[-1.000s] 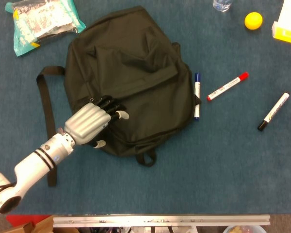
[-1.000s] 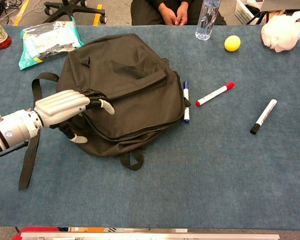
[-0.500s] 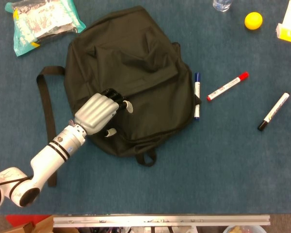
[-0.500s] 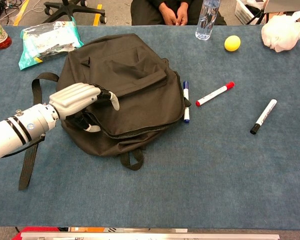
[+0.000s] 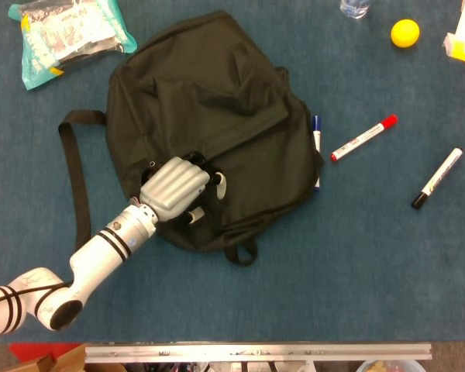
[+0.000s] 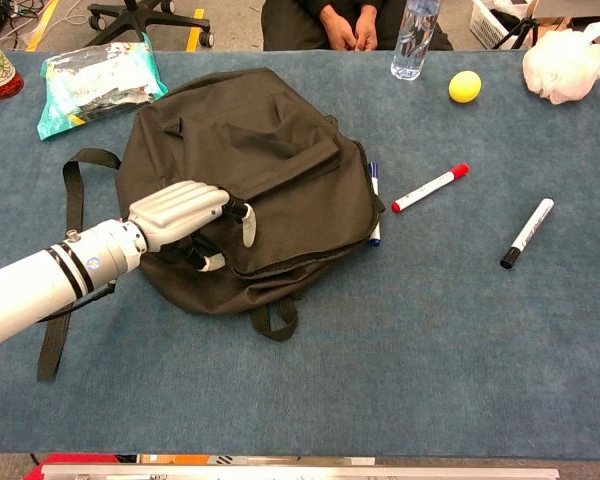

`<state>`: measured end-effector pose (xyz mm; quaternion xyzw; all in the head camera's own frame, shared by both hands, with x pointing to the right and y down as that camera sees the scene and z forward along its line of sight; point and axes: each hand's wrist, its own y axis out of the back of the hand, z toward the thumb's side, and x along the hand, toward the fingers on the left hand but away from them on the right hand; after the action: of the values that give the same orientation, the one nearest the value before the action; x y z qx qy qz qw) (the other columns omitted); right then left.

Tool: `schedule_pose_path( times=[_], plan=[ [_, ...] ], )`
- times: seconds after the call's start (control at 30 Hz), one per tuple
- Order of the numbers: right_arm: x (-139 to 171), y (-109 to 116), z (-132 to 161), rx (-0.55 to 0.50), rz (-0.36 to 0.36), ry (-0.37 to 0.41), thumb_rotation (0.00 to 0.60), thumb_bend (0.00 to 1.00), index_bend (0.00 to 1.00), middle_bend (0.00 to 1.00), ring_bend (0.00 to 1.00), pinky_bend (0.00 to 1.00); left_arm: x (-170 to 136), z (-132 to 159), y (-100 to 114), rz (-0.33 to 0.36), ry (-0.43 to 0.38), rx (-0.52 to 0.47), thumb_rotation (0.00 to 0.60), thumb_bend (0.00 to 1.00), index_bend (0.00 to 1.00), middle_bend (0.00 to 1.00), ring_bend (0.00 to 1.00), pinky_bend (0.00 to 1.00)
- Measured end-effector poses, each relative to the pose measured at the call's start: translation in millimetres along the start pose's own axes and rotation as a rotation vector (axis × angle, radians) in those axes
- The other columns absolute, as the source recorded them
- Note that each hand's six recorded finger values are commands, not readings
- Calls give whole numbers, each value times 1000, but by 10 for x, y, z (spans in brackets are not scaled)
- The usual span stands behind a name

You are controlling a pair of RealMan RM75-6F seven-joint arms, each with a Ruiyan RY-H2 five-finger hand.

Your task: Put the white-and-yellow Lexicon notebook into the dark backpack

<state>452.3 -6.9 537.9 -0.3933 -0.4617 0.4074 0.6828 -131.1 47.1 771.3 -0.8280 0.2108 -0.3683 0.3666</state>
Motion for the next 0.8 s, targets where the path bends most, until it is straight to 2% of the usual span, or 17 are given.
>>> schedule_pose_path(
  times=[0.13,0.47,0.67,0.8],
  plan=[
    [-3,18,-21,-7,-7,-6,600,316,741,746,664,770,20,40,-16,6,-7,17,600,490,591,393,307,213],
    [-3,48,-47,-26,-18,-16,600,315,746,747,664,771,23,49,51,57,9,-1,600,491,742,425,308,220],
    [-2,74,-32,-40,-22,-14,600,315,753,747,665,771,-31,-2,128,81,33,-78,600,491,786,445,310,227],
    [20,97,38,-78,-16,3,600,311,760,747,665,771,-105,-46,255,110,51,-176,600,491,796,458,314,238]
  ],
)
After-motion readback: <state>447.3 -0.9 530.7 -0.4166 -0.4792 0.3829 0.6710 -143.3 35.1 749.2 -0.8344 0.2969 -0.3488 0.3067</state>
